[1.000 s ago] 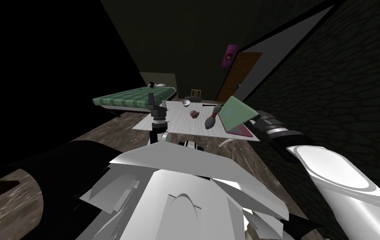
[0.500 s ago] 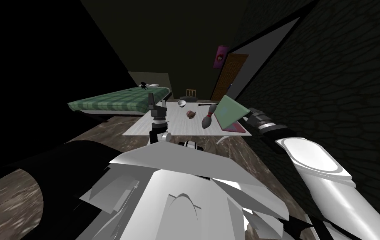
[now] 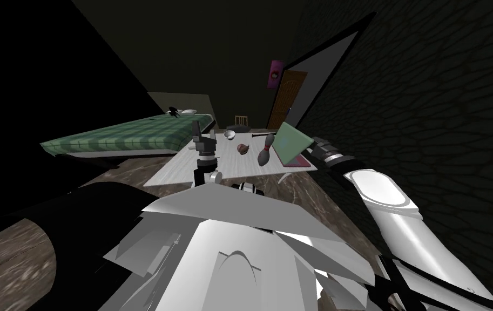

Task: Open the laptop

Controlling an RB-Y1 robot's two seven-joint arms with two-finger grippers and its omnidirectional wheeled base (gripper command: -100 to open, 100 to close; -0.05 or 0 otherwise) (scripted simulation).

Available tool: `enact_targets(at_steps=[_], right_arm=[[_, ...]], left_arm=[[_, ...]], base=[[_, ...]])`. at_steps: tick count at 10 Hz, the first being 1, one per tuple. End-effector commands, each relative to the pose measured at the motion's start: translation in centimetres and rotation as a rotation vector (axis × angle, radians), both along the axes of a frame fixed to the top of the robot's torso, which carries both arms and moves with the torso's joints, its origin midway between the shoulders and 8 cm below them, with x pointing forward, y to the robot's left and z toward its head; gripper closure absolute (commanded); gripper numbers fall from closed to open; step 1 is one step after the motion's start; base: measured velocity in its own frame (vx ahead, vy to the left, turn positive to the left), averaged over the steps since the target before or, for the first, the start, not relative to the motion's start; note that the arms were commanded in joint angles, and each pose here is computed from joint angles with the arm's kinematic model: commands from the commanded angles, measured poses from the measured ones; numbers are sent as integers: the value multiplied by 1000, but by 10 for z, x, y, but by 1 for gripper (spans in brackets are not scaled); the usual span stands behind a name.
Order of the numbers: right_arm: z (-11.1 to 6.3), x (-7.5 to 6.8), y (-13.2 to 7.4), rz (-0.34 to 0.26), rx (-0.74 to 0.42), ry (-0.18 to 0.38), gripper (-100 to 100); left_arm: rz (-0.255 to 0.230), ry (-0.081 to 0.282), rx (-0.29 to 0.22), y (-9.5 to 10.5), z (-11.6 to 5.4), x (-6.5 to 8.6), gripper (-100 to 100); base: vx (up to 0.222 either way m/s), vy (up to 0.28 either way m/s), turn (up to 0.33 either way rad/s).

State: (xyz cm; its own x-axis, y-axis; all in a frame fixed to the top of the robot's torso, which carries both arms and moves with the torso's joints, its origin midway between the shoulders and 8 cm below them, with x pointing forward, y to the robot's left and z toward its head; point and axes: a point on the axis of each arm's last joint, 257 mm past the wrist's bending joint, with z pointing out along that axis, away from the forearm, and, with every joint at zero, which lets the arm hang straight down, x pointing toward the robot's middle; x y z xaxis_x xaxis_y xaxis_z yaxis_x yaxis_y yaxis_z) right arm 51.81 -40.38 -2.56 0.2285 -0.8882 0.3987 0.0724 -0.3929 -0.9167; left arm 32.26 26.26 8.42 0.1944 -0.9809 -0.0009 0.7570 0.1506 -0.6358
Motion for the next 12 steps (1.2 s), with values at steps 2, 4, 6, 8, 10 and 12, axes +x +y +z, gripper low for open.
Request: enact_targets(at_steps=[2, 4, 6, 8, 10, 12], right_arm=[[-4, 18, 33, 65, -9, 13, -100], [11, 25, 47, 91, -11, -15, -100], [10, 34, 70, 135, -24, -6, -100], [7, 42, 90, 172, -40, 4, -100], [15, 44, 92, 173, -43, -9, -100], [16, 36, 72, 139, -25, -17, 100]], left_arm=[[0, 0, 0, 0, 0, 0, 0], [0, 0, 0, 0, 0, 0, 0], [0, 0, 0, 0, 0, 0, 0], [0, 0, 0, 0, 0, 0, 0], [0, 0, 0, 0, 0, 0, 0], [0, 0, 0, 0, 0, 0, 0]], base=[[22, 3, -114], [21, 8, -100], [33, 10, -218], [24, 6, -140], [21, 11, -96], [-30, -13, 289]])
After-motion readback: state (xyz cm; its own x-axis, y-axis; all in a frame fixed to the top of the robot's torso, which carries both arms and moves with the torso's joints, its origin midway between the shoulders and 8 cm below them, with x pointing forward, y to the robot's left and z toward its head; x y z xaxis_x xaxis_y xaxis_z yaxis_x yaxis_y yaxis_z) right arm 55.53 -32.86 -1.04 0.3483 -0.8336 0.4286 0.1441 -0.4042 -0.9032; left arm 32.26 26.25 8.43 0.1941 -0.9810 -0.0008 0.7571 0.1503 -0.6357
